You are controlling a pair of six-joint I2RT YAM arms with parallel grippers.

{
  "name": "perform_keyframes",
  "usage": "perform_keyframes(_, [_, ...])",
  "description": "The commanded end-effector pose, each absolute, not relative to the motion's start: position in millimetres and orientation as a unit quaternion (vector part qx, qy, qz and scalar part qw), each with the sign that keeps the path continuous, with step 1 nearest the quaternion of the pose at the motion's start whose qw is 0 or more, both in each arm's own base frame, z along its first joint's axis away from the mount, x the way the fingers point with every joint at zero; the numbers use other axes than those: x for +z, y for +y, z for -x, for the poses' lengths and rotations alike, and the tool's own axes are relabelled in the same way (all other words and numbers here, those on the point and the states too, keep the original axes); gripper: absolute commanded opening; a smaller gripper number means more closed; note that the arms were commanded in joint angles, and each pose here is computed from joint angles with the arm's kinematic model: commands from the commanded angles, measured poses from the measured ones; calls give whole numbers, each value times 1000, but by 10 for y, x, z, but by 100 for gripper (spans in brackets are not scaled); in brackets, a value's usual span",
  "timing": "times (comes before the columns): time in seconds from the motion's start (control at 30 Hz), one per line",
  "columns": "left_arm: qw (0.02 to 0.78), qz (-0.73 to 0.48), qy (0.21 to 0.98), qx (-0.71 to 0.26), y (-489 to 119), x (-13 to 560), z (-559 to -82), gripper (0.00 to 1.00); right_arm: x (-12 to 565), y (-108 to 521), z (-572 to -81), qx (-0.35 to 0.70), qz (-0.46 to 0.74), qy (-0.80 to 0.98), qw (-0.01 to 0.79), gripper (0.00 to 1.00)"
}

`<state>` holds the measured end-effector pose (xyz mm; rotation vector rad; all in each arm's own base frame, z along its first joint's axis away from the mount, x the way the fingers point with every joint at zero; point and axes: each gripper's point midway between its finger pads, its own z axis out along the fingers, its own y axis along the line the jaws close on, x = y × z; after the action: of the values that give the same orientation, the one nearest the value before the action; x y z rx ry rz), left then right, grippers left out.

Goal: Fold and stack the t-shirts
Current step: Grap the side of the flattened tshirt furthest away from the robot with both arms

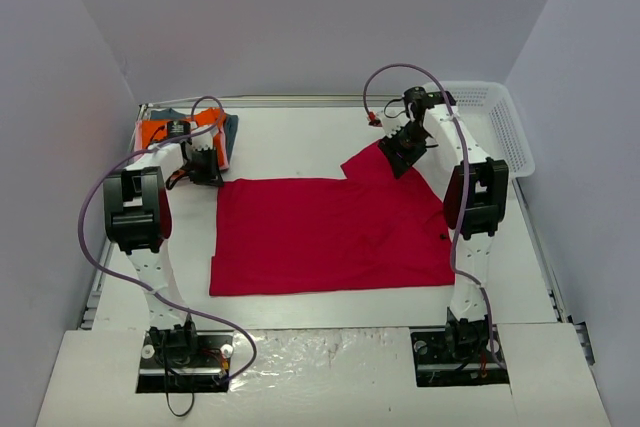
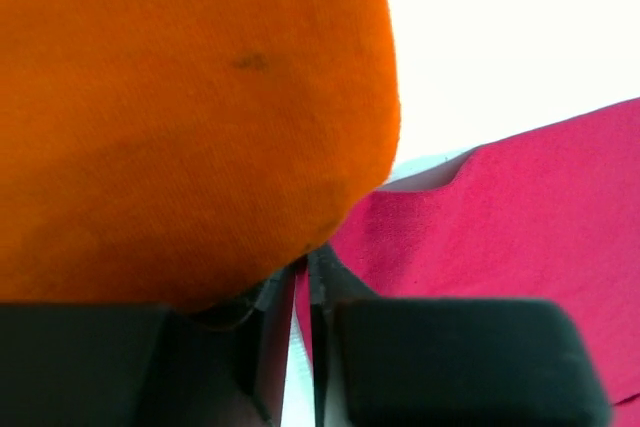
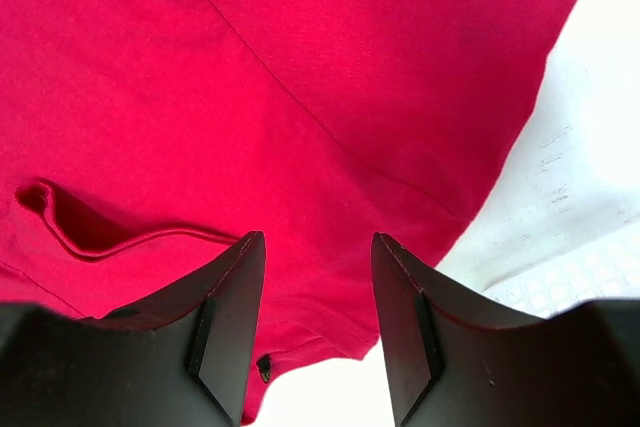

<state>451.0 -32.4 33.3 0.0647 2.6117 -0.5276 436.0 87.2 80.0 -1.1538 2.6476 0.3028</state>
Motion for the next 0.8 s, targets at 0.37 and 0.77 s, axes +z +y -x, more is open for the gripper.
perform_keyframes(0.37, [228, -32, 961, -155, -213, 252, -4448, 2, 865, 824, -4711, 74, 353, 920, 155, 40])
perform_keyframes(0.77, [287, -82, 945, -133, -224, 730, -4538, 2, 713, 969, -5490, 77, 249, 934, 243, 41])
